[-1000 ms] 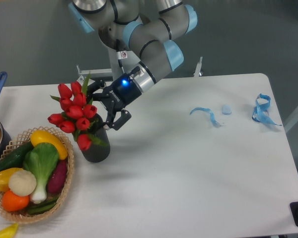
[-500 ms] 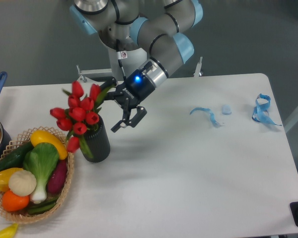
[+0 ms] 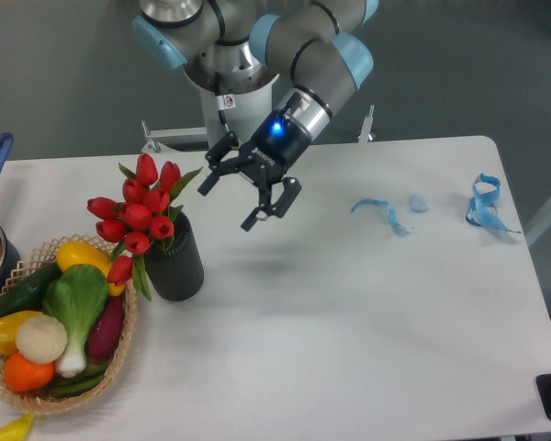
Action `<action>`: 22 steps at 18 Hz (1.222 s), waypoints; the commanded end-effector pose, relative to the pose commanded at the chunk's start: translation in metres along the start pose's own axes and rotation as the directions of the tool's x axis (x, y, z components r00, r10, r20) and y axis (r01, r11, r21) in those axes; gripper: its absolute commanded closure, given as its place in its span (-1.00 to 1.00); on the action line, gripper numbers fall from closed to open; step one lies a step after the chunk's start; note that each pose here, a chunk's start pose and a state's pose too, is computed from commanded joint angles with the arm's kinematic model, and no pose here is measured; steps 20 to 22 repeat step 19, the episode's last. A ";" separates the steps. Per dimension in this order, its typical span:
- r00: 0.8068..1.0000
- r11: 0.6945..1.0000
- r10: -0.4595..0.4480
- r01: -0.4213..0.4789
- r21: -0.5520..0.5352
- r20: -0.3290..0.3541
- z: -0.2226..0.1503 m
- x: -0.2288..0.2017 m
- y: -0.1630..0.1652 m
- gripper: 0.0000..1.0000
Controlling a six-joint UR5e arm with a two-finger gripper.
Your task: Insert the flowers into the vase
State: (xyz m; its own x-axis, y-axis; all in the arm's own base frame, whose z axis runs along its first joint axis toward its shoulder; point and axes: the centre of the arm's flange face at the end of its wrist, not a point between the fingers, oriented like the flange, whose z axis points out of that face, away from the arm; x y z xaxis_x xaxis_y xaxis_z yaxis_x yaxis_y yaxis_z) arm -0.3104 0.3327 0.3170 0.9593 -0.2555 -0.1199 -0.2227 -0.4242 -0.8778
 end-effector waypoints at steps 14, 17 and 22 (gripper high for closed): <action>0.980 0.751 0.072 0.069 -0.657 0.186 -0.050 -0.095 0.010 -1.00; 0.980 0.636 0.064 0.105 -0.764 0.188 -0.052 -0.114 0.036 -1.00; 0.979 0.577 0.053 0.130 -0.806 0.196 -0.058 -0.119 0.051 -1.00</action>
